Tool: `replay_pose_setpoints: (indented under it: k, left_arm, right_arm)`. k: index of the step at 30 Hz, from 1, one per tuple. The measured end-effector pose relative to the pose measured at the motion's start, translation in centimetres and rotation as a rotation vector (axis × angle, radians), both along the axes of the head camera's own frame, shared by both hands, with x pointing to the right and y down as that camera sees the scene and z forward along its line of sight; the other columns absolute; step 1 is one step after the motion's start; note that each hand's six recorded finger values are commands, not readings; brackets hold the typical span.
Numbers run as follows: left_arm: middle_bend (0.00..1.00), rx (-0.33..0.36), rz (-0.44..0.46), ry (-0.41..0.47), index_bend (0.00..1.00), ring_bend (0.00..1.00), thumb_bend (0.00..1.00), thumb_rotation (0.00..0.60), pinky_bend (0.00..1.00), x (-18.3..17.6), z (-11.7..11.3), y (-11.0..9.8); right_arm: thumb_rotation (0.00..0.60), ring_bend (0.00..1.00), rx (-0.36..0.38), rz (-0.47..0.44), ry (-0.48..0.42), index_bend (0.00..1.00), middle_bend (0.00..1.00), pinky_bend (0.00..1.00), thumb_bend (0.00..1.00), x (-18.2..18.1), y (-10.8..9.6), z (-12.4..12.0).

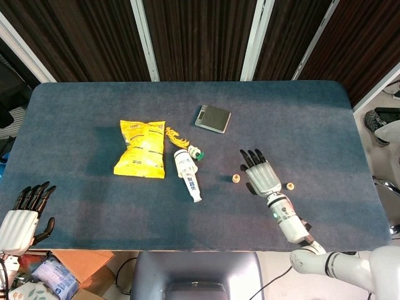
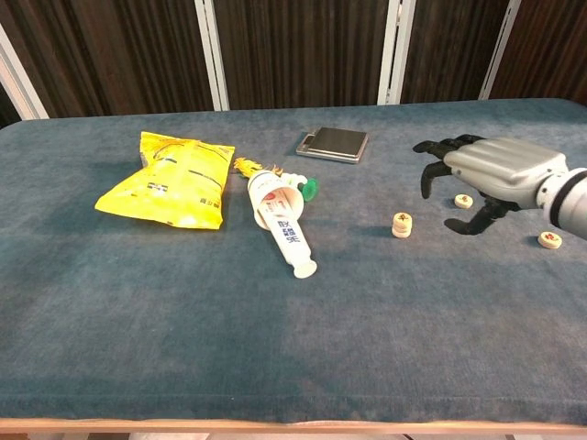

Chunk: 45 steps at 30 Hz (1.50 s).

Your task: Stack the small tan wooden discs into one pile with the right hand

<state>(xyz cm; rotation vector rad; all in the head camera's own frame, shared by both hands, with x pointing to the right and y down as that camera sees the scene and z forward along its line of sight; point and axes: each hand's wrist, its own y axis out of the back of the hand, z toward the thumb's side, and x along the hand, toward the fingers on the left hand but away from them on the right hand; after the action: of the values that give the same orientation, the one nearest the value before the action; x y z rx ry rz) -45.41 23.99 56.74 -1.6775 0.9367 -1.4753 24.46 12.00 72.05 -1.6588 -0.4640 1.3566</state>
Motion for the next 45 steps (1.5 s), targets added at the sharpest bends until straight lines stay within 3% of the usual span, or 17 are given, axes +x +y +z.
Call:
replay_pose_setpoints:
  k: [8,20,30,45]
  left_arm:
    - [0.00,-0.008,0.012,-0.001,0.00,0.00,0.51,0.600,0.04,0.4,0.4,0.0]
    - [0.00,-0.017,0.016,-0.005,0.00,0.00,0.51,0.600,0.04,0.6,0.7,-0.1]
    - [0.00,-0.018,0.016,-0.008,0.00,0.00,0.51,0.600,0.04,0.5,0.8,-0.2]
    - [0.00,-0.016,0.016,-0.009,0.00,0.00,0.51,0.600,0.04,0.5,0.8,-0.2]
  right_arm:
    - [0.600,0.00,-0.015,-0.024,0.074,0.50,0.02,0.00,0.48,6.5,2.8,-1.2]
    - [0.600,0.00,-0.050,0.085,0.149,0.52,0.02,0.00,0.48,12.3,2.9,0.1]
    - [0.600,0.00,-0.069,0.139,0.173,0.54,0.02,0.00,0.48,13.8,2.4,1.5]
    - [0.600,0.00,-0.083,0.135,0.165,0.57,0.02,0.00,0.48,13.1,2.3,2.2]
